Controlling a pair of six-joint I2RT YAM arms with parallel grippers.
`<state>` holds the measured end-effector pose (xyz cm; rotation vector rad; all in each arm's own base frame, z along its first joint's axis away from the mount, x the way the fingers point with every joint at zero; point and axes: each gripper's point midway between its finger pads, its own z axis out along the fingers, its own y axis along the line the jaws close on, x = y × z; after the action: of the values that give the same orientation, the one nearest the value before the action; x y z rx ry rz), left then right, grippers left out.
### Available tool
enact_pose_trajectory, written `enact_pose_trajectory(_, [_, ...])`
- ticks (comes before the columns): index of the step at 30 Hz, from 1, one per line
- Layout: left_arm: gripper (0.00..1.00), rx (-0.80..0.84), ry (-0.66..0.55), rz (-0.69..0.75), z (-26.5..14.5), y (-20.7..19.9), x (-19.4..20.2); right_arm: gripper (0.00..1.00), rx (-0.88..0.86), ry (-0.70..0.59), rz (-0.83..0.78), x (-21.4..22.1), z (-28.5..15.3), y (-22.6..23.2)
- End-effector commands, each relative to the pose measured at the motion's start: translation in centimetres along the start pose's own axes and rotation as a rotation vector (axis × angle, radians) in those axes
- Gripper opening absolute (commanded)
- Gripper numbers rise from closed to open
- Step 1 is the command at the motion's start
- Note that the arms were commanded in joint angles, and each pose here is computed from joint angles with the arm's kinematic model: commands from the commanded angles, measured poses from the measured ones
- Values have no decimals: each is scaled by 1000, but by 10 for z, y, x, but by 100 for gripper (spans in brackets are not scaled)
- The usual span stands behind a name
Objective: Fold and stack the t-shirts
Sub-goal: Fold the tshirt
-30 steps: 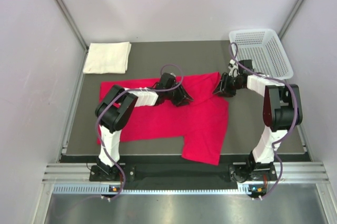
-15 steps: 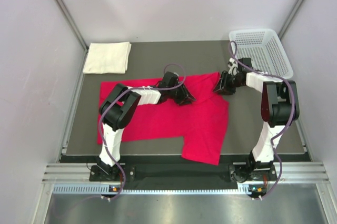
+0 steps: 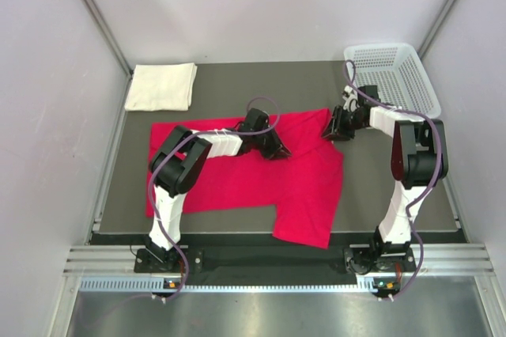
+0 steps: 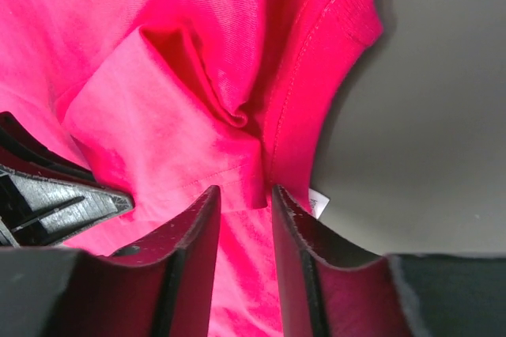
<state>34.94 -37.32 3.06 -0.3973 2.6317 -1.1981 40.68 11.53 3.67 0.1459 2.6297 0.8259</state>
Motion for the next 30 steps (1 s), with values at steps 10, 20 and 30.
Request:
enact_pose_trajectory(10, [3, -19, 81, 33, -5, -2, 13, 0, 3, -64, -6, -13, -17, 9])
enact_pose_trajectory(20, [0, -56, 153, 30, -11, -1, 20, 0, 32, -146, 39, 28, -62, 21])
enact_pose_trajectory(30, [0, -95, 167, 28, -28, 7, 19, 0, 21, -155, 94, 63, -66, 20])
